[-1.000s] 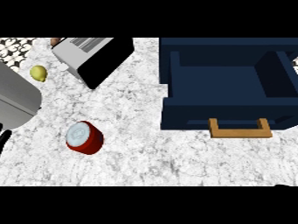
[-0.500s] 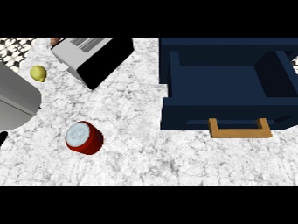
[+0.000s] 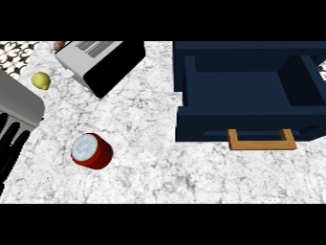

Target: Pick up the can, place it into the drawer and close the drawer

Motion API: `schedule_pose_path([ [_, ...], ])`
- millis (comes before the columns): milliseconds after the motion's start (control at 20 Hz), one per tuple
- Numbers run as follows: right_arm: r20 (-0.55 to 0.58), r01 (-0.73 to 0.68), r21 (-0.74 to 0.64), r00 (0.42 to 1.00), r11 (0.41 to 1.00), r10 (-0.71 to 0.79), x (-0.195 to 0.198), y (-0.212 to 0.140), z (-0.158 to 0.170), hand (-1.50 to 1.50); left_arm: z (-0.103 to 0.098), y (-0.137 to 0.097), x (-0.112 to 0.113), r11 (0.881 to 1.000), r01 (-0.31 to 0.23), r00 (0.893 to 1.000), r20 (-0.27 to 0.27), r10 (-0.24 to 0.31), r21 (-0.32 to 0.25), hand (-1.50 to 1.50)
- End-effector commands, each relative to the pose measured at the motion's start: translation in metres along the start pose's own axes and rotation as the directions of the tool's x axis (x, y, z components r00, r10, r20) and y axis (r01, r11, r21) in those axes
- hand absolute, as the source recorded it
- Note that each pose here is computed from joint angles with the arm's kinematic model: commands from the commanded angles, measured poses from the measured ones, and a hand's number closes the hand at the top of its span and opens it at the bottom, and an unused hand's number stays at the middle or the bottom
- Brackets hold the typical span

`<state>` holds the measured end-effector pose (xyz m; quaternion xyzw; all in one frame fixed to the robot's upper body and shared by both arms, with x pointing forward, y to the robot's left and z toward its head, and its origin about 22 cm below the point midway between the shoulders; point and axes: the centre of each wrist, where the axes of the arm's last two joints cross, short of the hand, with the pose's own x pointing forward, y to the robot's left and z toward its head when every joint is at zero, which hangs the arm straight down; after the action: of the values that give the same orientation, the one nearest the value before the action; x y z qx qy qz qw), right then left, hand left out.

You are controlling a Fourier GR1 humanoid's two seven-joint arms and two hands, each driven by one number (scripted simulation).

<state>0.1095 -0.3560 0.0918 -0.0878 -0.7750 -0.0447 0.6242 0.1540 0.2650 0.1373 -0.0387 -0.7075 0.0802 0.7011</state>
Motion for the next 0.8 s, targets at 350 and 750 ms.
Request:
schedule_pose_path([
  [350,-0.001,0.004,0.01,1.0,1.0,-0.004,0.0,-0.012,0.001,-1.5,-0.031,-0.005,-0.041,1.0,-0.01,0.999,-0.052,0.011,0.02,-1.5],
  [750,0.005,-0.008,-0.002,1.0,1.0,0.008,0.002,-0.005,0.014,-1.5,-0.055,-0.008,-0.096,0.999,0.024,0.998,-0.067,-0.022,0.033,-1.5],
])
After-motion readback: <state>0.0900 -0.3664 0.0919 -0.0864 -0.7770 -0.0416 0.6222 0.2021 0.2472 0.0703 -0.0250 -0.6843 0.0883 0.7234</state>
